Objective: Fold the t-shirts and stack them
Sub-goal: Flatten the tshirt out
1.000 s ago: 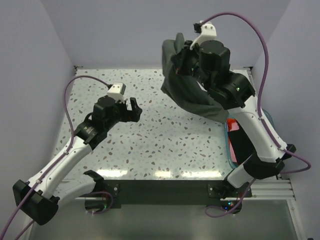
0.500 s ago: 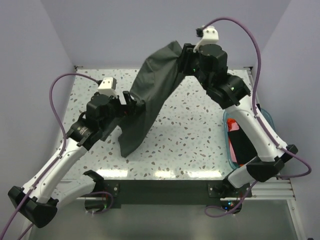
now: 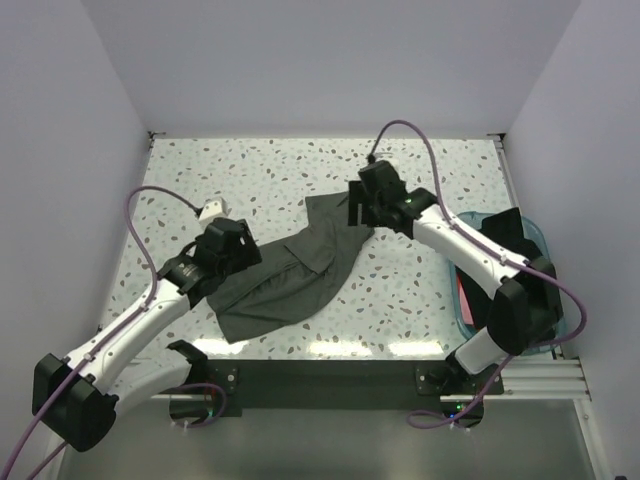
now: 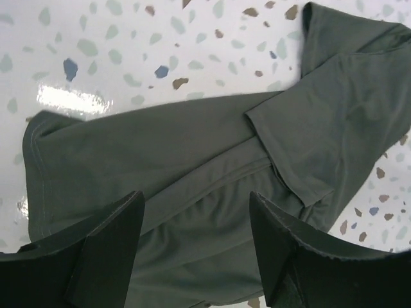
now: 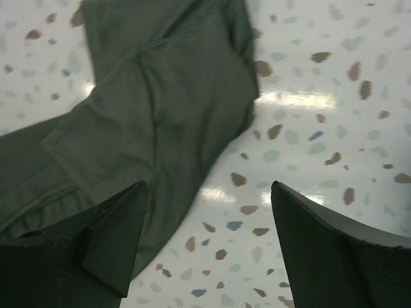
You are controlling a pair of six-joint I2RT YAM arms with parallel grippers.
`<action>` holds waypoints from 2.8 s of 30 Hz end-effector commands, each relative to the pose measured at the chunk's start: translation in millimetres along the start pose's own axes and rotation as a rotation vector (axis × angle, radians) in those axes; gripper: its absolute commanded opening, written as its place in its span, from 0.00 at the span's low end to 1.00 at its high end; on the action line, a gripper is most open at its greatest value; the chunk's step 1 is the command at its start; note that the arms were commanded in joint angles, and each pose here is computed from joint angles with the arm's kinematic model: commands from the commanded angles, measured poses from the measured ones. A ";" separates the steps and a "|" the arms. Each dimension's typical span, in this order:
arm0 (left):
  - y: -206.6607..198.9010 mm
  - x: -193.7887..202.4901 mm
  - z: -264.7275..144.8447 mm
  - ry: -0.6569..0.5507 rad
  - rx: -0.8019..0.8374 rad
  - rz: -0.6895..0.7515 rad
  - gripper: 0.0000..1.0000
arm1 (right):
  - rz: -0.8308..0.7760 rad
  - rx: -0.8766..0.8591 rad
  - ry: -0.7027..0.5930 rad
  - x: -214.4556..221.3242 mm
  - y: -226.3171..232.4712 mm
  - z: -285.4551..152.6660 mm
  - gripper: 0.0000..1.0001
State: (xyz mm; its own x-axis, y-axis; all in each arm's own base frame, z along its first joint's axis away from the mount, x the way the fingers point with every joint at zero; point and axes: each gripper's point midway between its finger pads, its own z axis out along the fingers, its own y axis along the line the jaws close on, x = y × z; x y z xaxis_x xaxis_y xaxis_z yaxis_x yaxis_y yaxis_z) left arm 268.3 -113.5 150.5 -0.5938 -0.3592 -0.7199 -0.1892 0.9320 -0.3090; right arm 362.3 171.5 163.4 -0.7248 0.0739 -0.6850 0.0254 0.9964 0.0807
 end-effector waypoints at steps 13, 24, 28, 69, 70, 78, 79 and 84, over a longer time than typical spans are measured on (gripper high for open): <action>75.9 51.4 25.8 0.041 -0.337 -0.258 0.61 | -0.340 -0.278 0.042 72.2 215.3 58.3 0.73; 93.6 38.1 28.3 0.009 -0.357 -0.319 0.61 | -0.294 -0.192 0.056 80.7 231.7 102.0 0.55; 95.8 36.5 28.7 0.011 -0.360 -0.314 0.62 | -0.285 -0.158 0.069 89.0 223.8 107.7 0.47; 70.4 62.9 69.3 0.167 -0.236 -0.158 0.28 | -0.038 0.095 -0.181 16.9 9.2 -49.0 0.00; 68.3 59.4 70.6 0.163 -0.233 -0.152 0.24 | -0.040 0.110 -0.167 24.0 1.1 -47.2 0.00; 45.0 9.0 99.7 0.111 -0.266 -0.106 0.00 | 0.009 0.148 -0.170 36.4 -35.4 -57.8 0.00; 42.7 1.7 103.7 0.104 -0.271 -0.103 0.00 | 0.008 0.157 -0.161 41.0 -39.4 -57.3 0.00; 25.4 -24.9 113.5 0.123 -0.262 -0.080 0.00 | 0.008 0.181 -0.143 53.0 -52.8 -62.6 0.00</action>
State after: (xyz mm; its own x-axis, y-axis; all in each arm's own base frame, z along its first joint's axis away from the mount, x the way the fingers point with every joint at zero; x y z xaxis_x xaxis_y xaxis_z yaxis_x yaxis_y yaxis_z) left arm 353.5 -90.1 69.4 -0.6659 -0.4670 -0.5818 -0.4441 0.8748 -0.1938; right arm 284.8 133.8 163.5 -0.6395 0.0425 -0.7676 0.1101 0.9932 -0.0367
